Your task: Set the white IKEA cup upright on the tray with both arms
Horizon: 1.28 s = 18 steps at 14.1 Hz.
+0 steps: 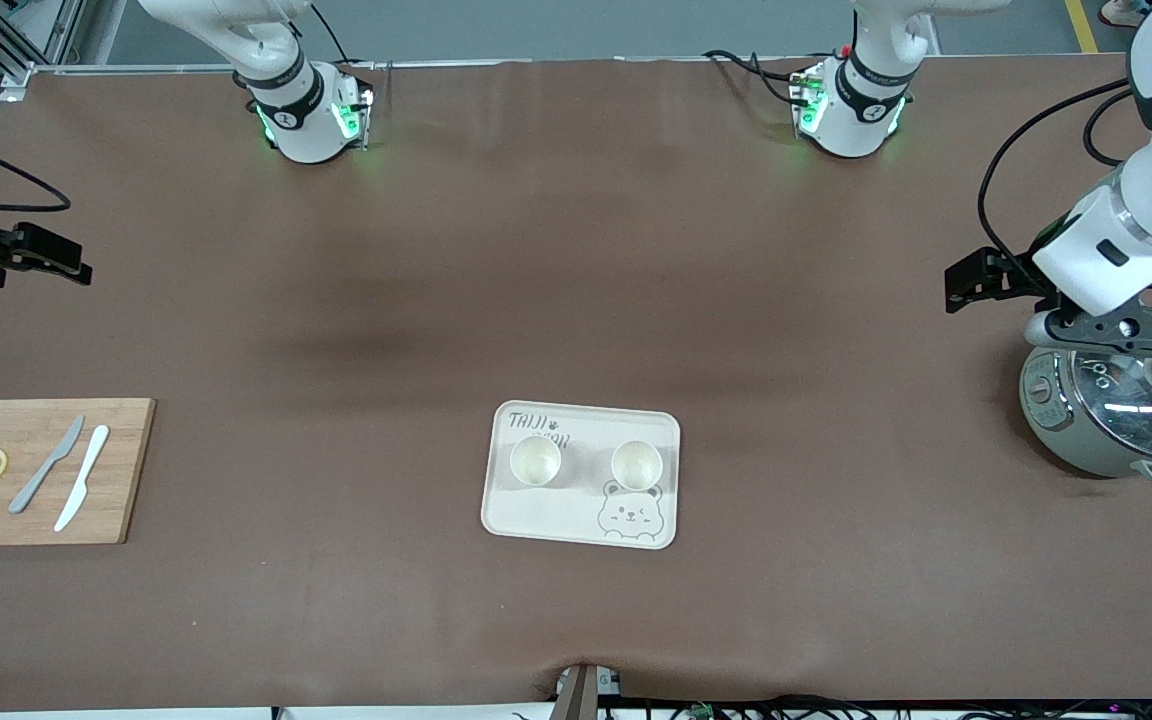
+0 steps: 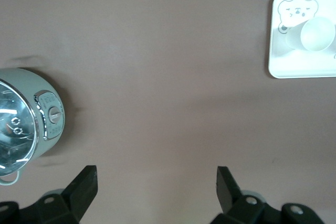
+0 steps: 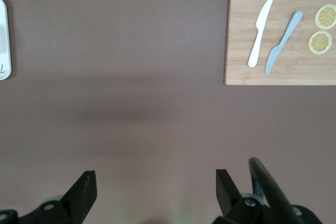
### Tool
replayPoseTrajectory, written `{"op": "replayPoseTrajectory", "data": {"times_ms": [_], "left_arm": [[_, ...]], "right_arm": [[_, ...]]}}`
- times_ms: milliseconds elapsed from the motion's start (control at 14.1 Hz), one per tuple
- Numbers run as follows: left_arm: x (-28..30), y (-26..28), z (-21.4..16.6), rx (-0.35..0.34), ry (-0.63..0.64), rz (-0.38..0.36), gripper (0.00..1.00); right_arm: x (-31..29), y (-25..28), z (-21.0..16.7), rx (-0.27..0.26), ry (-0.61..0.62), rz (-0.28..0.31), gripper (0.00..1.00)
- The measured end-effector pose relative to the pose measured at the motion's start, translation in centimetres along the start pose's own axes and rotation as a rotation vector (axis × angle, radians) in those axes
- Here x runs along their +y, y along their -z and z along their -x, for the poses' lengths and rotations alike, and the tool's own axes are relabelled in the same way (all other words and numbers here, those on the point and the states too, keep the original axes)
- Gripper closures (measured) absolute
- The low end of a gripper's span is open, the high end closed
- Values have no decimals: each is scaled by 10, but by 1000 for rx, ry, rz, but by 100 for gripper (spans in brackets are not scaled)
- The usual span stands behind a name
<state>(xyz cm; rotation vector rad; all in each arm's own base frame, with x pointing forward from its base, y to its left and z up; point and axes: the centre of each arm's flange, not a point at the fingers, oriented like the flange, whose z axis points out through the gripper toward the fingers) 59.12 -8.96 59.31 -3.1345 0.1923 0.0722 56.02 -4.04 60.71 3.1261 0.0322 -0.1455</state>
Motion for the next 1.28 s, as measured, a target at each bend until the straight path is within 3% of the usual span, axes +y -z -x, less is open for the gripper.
{"op": "replayPoseTrajectory", "data": {"times_ms": [568,995,1279], "left_arm": [[-6,2,1,10,0,-57,0],[-6,2,-1,22,0,-57,0],[-6,2,-2,28,0,-57,0]], "right_arm": [[13,28,4,54,-22,17,0],[5,68,26,25,-13,13,0],[5,91,38,47,-15,14,0]]}}
